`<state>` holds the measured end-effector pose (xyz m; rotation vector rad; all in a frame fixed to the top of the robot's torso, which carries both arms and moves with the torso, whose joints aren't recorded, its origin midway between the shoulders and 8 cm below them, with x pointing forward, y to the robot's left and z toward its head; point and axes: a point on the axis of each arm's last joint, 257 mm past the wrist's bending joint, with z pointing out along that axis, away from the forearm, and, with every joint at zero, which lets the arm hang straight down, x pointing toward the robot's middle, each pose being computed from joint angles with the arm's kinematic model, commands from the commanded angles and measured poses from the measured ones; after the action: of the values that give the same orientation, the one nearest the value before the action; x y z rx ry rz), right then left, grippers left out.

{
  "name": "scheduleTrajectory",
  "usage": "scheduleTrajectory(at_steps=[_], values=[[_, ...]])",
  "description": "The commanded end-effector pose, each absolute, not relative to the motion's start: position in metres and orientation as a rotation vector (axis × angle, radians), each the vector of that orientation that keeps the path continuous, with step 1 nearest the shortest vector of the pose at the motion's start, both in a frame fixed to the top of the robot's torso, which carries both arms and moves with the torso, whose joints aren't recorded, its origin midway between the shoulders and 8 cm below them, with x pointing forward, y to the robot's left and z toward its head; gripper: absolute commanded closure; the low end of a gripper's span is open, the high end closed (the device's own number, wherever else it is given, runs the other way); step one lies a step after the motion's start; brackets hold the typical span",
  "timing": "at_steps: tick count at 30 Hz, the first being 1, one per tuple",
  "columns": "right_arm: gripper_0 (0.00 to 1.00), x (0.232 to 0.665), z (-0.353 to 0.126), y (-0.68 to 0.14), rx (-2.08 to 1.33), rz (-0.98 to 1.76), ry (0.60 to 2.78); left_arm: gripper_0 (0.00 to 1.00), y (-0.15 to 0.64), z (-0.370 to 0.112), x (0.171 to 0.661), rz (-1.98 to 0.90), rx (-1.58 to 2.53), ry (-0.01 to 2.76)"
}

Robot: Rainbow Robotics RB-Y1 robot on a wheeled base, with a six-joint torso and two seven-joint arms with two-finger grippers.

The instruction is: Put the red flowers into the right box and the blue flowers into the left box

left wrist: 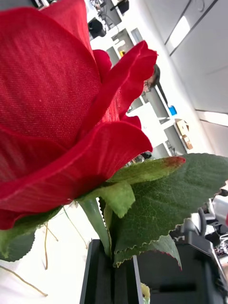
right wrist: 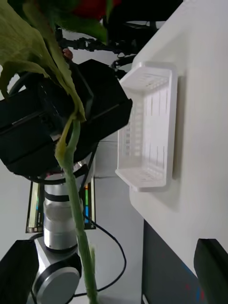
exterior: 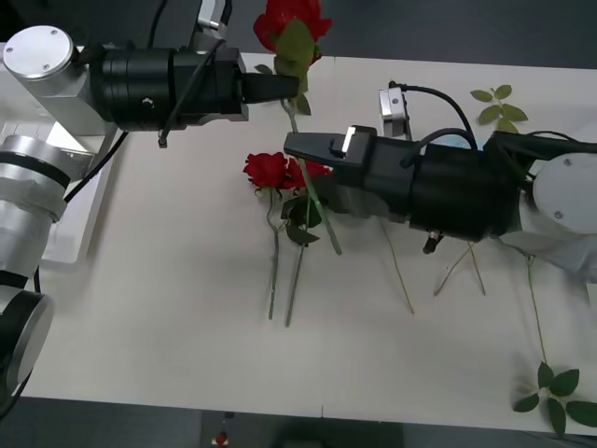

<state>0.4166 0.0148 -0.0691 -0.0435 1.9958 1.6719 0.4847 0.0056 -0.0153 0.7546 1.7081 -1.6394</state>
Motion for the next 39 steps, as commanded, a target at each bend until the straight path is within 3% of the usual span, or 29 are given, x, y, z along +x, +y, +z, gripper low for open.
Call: scheduleTrajectory(at_steps=[1,2,24,25,26,27,28,39], values=[[0.94,0.42,-0.05,0.03,-0.137,1.653,1.925,1.0,-0.003,0.012,0.485,-1.593,0.818,1.642],[1.0,0.421,-0.049,0.03,-0.137,1.649,1.919,1.0,-0.006,0.01,0.486,-1.59,0.819,1.645],[1.0,0.427,-0.055,0.018,-0.139,1.598,1.933,1.0,-0.031,-0.005,0.483,-1.569,0.847,1.653],[1.0,0.429,-0.054,0.015,-0.147,1.584,1.932,0.93,-0.031,-0.005,0.484,-1.569,0.844,1.653],[1.0,0.43,-0.055,0.012,-0.153,1.568,1.932,0.37,-0.031,-0.005,0.484,-1.569,0.844,1.653],[1.0,0.432,-0.056,0.008,-0.159,1.548,1.935,0.04,-0.031,-0.005,0.484,-1.569,0.844,1.653],[1.0,0.433,-0.056,0.005,-0.163,1.537,1.936,0.0,-0.031,-0.005,0.484,-1.569,0.844,1.653],[1.0,0.43,-0.047,-0.019,-0.206,1.469,1.954,0.0,-0.031,-0.007,0.482,-1.573,0.848,1.655]])
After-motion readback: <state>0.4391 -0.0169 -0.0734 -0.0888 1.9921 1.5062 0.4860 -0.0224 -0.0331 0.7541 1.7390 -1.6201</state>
